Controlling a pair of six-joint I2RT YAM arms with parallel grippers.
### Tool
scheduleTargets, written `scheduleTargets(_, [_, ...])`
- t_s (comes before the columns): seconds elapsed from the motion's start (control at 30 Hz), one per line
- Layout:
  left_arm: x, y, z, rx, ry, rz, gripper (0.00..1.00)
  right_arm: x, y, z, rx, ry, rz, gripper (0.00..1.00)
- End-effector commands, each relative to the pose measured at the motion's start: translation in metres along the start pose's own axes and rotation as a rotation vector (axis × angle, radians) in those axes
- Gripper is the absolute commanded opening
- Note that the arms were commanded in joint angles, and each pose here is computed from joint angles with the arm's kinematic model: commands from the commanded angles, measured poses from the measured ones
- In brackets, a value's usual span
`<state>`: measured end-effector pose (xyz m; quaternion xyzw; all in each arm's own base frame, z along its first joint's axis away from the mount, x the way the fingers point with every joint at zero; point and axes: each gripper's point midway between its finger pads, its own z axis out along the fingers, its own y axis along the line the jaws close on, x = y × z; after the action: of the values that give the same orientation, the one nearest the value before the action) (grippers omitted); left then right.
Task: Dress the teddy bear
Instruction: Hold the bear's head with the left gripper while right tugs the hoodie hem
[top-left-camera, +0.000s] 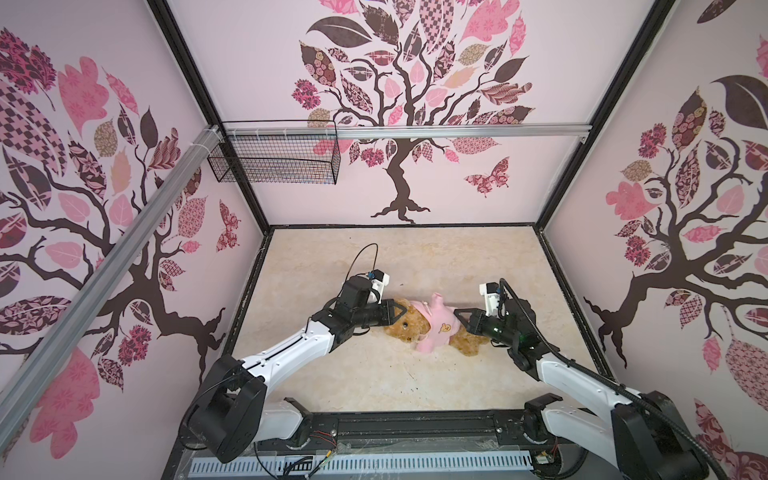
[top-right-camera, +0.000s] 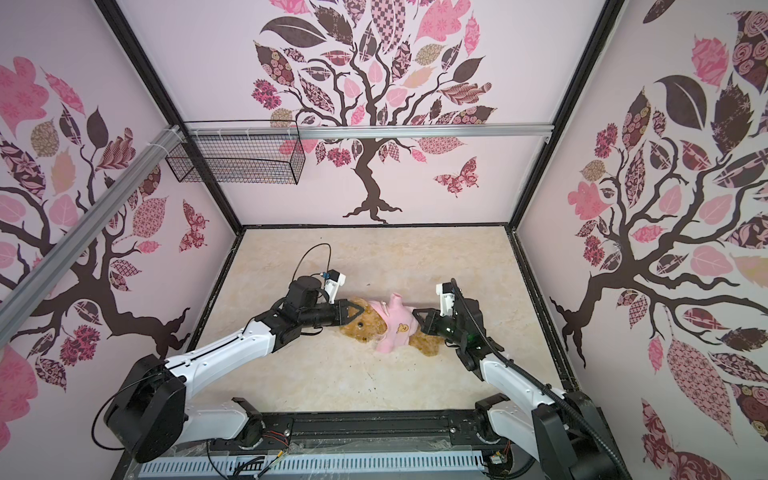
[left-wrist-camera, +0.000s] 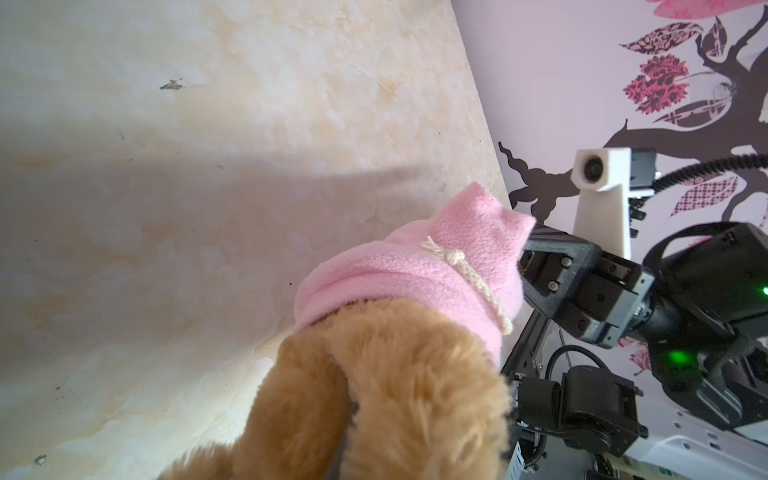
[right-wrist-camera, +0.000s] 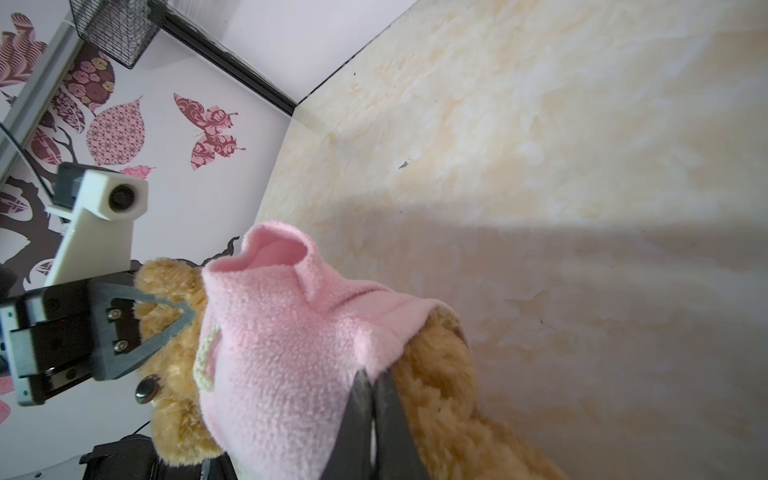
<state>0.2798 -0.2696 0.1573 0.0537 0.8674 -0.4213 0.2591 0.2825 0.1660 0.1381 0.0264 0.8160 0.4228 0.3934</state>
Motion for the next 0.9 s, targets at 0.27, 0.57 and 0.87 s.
scheduleTargets(0.27, [-0.014,0.008,-0.006,0.042,-0.068,-0.137,0.00,-0.004,-0.025,-0.002,0.081,-0.046,0.022,0.12])
scheduleTargets(0.57, [-0.003,0.009,0.023,0.058,0.094,-0.359,0.00,-0.021,-0.006,-0.010,0.071,-0.058,-0.130,0.42])
scheduleTargets(0.87, [-0.019,0.041,0.027,-0.042,0.077,-0.385,0.54,-0.014,-0.003,-0.015,0.106,-0.048,-0.194,0.45])
